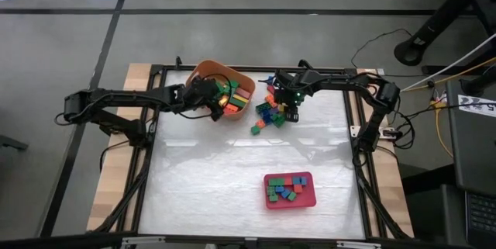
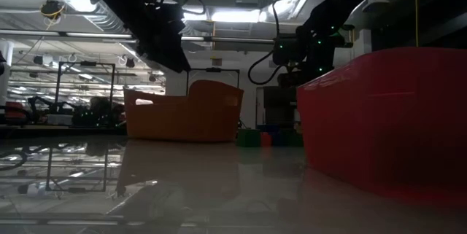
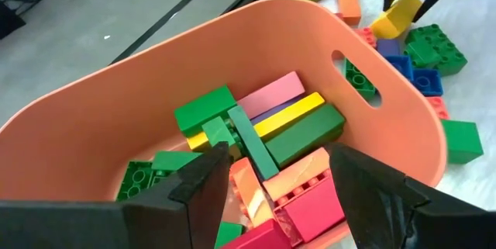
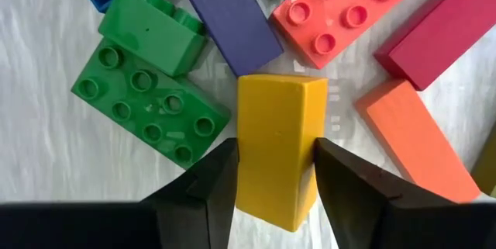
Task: Sort blocks by size
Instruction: Put the large yellow block into the orange bin
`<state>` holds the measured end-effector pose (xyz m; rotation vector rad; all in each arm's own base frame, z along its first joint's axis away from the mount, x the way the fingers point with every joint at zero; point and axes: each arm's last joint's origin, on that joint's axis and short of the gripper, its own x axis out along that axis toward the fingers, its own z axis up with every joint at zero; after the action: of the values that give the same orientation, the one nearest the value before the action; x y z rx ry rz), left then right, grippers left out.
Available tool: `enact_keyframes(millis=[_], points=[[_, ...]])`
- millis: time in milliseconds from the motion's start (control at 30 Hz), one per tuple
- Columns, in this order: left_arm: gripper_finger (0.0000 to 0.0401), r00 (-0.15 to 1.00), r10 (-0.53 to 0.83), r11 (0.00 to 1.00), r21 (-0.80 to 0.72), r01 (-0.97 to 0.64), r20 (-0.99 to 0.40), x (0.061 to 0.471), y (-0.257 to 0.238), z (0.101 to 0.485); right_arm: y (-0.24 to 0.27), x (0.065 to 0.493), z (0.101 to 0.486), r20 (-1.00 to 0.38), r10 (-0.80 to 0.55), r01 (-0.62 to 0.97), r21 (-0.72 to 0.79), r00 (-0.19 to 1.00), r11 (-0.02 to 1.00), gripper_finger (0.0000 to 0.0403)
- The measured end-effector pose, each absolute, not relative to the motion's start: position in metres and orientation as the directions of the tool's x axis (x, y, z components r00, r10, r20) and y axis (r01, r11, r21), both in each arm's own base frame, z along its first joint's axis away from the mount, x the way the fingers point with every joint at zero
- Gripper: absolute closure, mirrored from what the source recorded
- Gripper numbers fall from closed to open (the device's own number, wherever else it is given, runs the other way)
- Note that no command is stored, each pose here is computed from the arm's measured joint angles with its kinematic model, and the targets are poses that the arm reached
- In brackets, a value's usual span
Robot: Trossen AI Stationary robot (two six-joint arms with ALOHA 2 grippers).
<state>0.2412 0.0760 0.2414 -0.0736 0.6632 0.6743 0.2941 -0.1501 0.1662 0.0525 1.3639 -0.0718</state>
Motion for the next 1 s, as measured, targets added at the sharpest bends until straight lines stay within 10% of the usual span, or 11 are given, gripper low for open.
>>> enact_keyframes(millis=[1000], points=[[0.0191, 0.585, 0.555, 0.787, 0.144, -0.6, -0.591, 0.241, 0.076, 0.241, -0.153, 0.301, 0.177, -0.975, -0.014, 0.147, 0.019, 0.22, 0.989, 0.0237]])
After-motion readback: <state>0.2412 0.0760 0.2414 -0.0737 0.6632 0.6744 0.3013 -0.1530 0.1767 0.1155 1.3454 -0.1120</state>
